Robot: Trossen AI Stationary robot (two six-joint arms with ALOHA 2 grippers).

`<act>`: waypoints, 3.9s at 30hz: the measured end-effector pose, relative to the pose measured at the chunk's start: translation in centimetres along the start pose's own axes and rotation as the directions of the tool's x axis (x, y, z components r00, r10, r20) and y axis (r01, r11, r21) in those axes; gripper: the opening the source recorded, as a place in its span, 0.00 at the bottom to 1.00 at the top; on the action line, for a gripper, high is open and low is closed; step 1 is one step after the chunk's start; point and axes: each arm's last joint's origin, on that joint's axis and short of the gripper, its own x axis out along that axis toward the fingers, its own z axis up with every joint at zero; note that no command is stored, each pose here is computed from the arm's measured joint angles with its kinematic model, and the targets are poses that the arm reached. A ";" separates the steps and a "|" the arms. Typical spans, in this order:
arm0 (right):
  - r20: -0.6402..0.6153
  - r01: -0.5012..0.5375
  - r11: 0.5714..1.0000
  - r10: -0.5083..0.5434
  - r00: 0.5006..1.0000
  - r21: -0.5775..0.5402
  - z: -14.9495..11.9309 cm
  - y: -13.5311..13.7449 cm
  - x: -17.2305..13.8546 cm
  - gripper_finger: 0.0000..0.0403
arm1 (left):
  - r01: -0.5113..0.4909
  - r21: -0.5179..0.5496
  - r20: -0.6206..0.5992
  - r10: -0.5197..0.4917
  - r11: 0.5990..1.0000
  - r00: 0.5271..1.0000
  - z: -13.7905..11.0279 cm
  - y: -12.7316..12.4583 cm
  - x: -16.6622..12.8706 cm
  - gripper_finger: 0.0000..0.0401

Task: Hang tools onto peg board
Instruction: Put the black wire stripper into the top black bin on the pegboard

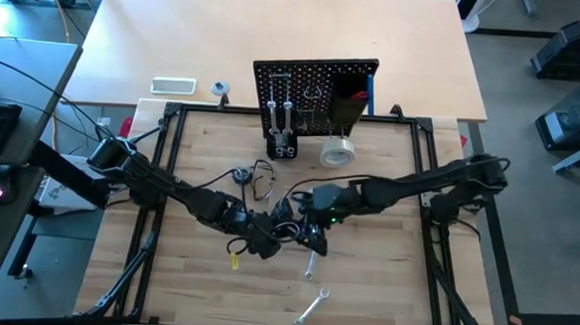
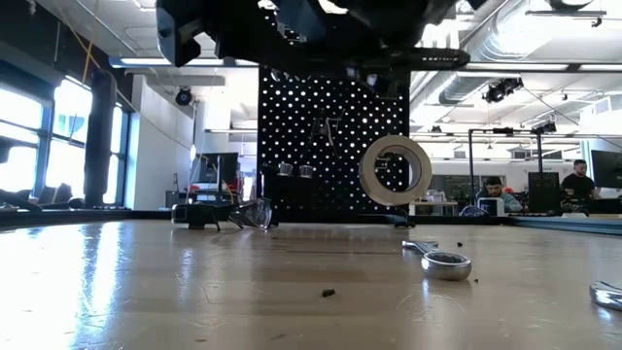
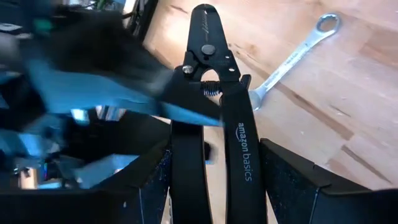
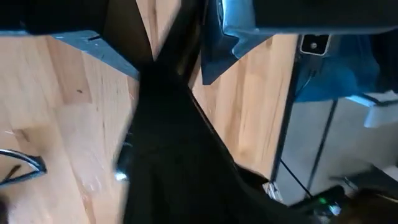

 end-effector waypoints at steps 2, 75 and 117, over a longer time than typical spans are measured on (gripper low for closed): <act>-0.029 0.012 1.000 -0.012 1.000 -0.003 0.5 0.1 0.7 0.32 | -0.005 0.003 -0.004 0.005 1.000 1.000 0.1 -0.1 -0.1 0.51; 0.702 0.927 0.367 -0.641 0.310 -0.075 18.0 -3.0 -22.2 0.04 | -0.386 -0.395 -0.348 0.254 0.834 0.903 0.2 -2.9 -7.5 0.59; 0.609 0.956 0.287 -0.770 0.192 0.062 14.5 -6.2 -19.7 0.10 | -0.388 -0.425 -0.353 0.245 0.817 0.903 -0.1 -4.2 -7.2 0.59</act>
